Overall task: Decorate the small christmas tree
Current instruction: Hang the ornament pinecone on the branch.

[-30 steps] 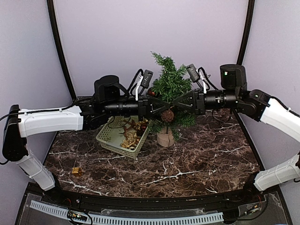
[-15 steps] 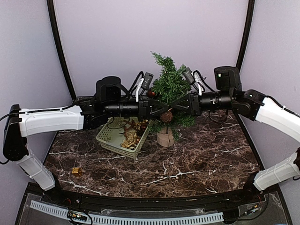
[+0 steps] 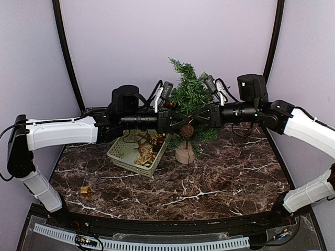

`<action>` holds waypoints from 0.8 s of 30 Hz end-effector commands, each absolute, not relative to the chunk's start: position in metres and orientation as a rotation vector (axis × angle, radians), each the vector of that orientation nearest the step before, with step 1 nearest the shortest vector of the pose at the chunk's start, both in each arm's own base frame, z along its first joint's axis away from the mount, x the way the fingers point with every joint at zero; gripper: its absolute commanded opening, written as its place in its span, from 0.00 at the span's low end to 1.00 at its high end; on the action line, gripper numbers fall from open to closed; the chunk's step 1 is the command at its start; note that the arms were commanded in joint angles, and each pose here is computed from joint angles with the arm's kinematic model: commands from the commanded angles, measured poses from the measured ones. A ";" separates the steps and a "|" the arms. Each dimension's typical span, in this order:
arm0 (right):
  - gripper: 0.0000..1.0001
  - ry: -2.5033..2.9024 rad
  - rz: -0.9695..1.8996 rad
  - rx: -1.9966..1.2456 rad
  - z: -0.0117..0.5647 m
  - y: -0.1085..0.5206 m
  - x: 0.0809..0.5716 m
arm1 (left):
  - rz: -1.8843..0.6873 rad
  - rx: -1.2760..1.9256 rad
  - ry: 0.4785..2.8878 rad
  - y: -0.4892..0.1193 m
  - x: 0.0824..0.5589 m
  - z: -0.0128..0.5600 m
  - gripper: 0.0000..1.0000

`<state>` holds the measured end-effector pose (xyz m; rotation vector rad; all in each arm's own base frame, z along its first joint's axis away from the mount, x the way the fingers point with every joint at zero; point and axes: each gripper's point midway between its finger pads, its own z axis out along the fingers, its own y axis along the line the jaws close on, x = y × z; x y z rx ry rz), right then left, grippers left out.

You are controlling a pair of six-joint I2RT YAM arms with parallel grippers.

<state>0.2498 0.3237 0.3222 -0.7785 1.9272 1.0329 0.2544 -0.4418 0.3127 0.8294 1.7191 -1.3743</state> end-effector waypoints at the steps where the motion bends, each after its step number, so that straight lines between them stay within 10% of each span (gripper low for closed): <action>1: 0.00 1.898 1.004 -0.721 0.332 0.322 0.260 | -1.391 0.802 1.687 -0.443 0.261 0.330 0.00; 24: 0.00 1.887 0.985 -0.674 0.338 0.322 0.270 | -1.449 0.769 1.661 -0.442 0.266 0.336 0.00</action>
